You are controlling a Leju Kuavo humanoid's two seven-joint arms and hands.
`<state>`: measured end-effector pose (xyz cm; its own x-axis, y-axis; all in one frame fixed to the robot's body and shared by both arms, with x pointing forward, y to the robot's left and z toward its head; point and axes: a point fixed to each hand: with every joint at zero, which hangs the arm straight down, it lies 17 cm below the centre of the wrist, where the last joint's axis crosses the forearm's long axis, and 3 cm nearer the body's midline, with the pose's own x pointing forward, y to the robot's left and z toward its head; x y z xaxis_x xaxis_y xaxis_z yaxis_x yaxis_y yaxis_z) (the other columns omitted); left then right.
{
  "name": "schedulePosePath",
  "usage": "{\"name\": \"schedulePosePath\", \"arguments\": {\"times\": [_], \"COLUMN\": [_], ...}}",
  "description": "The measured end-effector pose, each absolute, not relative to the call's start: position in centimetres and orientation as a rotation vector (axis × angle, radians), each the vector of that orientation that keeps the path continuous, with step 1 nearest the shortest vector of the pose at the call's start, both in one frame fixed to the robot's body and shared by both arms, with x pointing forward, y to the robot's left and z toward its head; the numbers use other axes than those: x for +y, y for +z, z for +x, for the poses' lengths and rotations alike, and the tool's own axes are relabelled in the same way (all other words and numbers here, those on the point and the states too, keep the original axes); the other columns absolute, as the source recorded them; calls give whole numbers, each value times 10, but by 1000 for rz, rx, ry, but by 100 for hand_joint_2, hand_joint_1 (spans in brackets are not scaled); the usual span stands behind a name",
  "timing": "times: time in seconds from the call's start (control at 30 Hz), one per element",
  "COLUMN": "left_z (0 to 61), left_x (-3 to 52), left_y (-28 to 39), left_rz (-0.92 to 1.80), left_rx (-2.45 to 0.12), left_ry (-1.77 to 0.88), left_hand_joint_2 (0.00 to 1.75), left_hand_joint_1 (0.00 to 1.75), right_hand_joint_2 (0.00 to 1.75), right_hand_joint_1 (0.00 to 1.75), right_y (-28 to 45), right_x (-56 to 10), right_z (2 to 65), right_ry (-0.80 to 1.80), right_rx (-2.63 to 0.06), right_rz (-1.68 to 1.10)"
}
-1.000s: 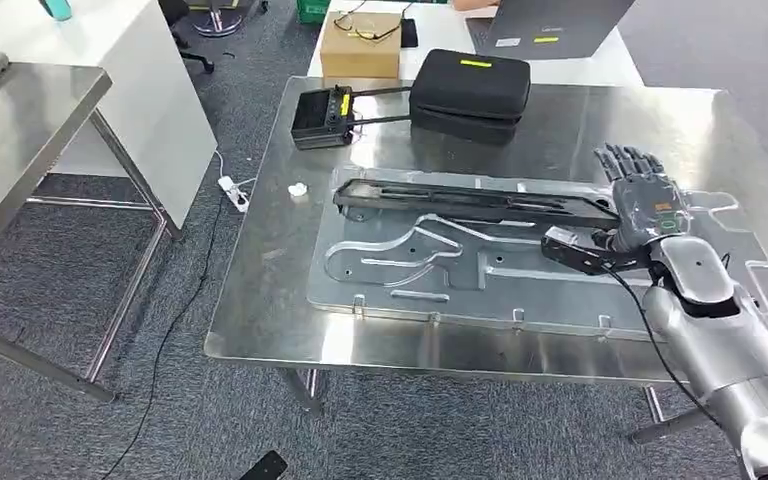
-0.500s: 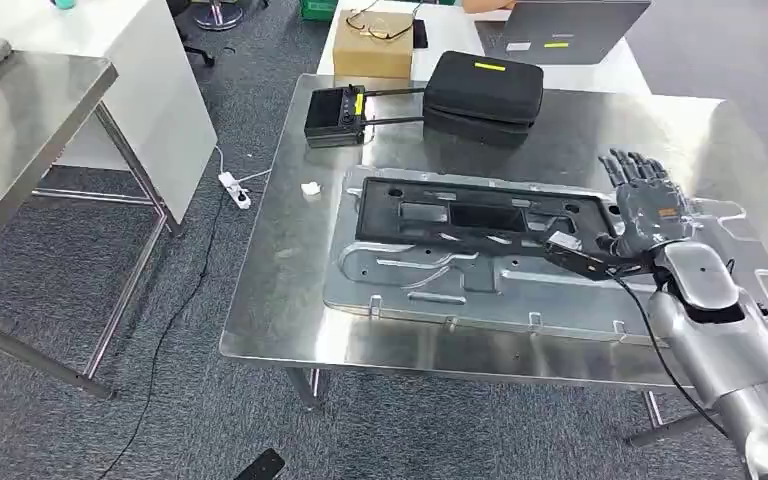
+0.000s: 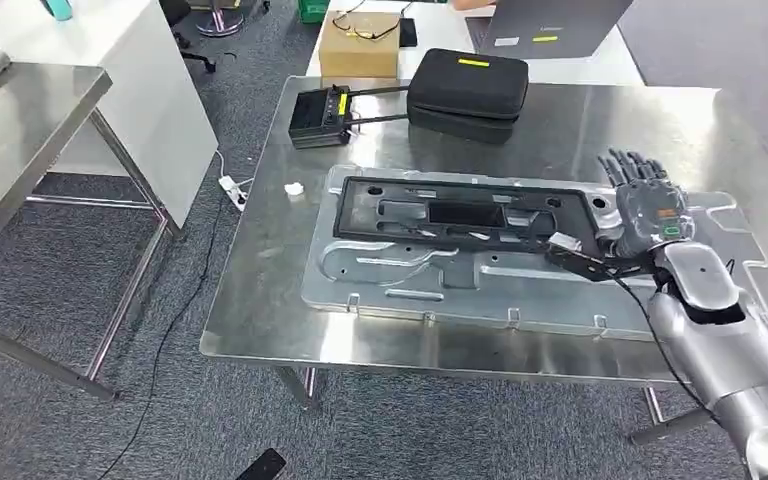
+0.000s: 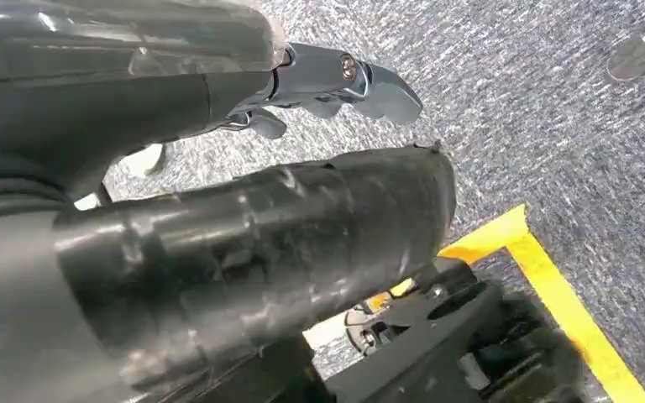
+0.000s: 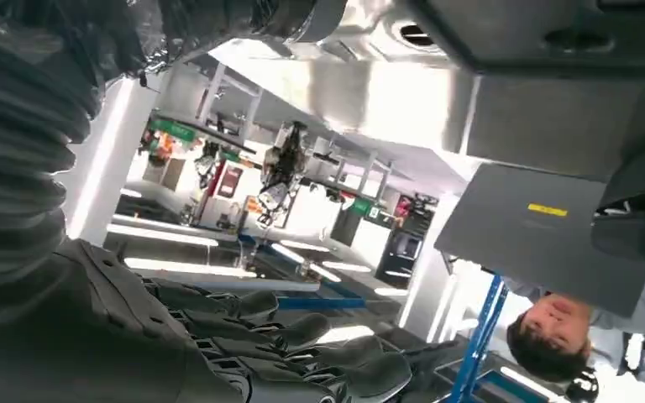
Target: Take the parts from the cabinet and place them on the table.
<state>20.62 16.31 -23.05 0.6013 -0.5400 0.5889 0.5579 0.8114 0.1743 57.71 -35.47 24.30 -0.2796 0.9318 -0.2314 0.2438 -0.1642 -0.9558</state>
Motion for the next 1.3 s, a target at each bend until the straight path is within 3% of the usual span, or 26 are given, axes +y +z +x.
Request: {"name": "schedulePosePath", "arguments": {"times": [1.3], "left_z": [209], "left_x": [163], "left_y": [-229], "left_rz": [-21], "left_rx": [-684], "left_ry": [-636], "left_hand_joint_2": [0], "left_hand_joint_1": [0], "right_hand_joint_2": [175], "right_hand_joint_1": [0], "right_y": [225], "right_x": [-355], "right_z": [572], "right_ry": [1493], "right_rx": [-1488], "right_rz": [-1343]}}
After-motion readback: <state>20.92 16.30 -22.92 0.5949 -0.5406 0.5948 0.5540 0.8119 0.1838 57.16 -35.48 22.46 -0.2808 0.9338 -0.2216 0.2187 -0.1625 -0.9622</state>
